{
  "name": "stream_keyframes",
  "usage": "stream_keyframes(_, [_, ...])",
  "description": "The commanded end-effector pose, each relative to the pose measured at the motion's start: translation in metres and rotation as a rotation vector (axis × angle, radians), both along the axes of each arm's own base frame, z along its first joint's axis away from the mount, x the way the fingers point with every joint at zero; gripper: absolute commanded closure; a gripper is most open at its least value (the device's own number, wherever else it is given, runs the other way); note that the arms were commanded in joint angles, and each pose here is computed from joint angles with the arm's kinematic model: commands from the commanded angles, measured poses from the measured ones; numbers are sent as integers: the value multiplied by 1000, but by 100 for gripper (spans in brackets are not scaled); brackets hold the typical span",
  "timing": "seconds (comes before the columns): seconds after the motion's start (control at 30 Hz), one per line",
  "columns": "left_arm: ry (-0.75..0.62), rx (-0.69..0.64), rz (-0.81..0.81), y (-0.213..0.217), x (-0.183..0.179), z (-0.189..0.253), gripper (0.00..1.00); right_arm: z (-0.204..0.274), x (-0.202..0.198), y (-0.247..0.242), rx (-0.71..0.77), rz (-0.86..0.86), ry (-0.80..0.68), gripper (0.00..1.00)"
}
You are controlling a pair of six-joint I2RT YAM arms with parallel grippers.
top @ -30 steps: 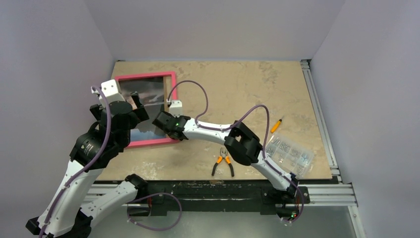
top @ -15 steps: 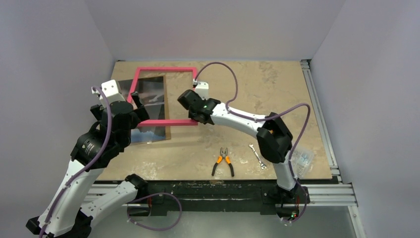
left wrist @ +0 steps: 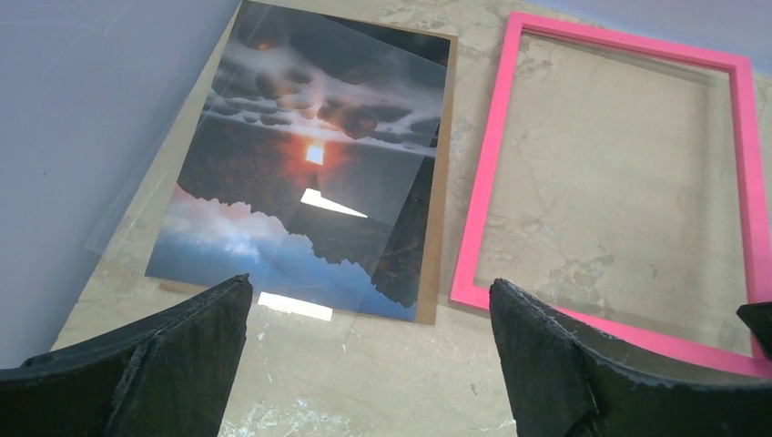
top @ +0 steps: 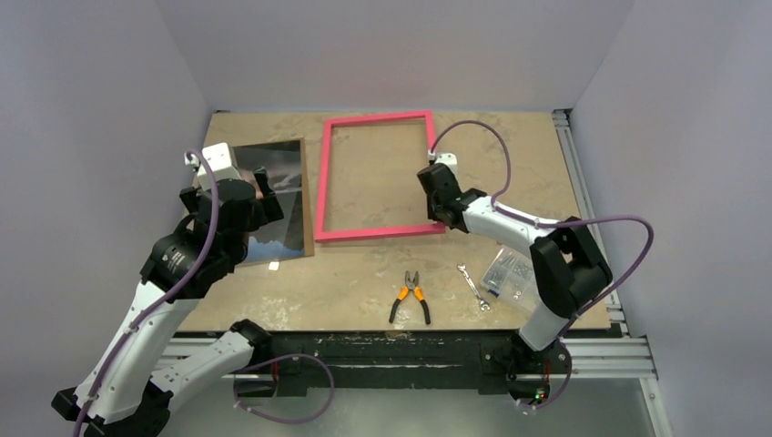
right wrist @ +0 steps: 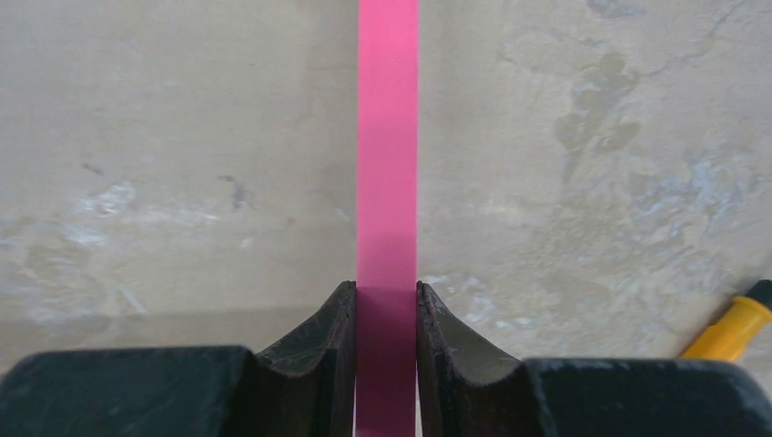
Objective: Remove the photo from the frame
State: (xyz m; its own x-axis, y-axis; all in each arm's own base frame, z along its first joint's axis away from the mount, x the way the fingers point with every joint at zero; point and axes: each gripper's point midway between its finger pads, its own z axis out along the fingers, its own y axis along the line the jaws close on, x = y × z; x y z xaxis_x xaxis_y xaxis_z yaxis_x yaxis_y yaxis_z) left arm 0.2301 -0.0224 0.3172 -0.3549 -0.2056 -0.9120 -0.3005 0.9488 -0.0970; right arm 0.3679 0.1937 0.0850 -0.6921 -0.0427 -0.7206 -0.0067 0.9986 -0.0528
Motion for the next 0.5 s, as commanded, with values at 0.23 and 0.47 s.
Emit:
stream_keyframes(0.23, [25, -12, -43, -12, 9, -7, 2, -12, 4, -61, -113, 156, 15, 100])
stream_keyframes(0.47, [40, -18, -69, -18, 12, -11, 2, -24, 8, -68, -107, 132, 28, 100])
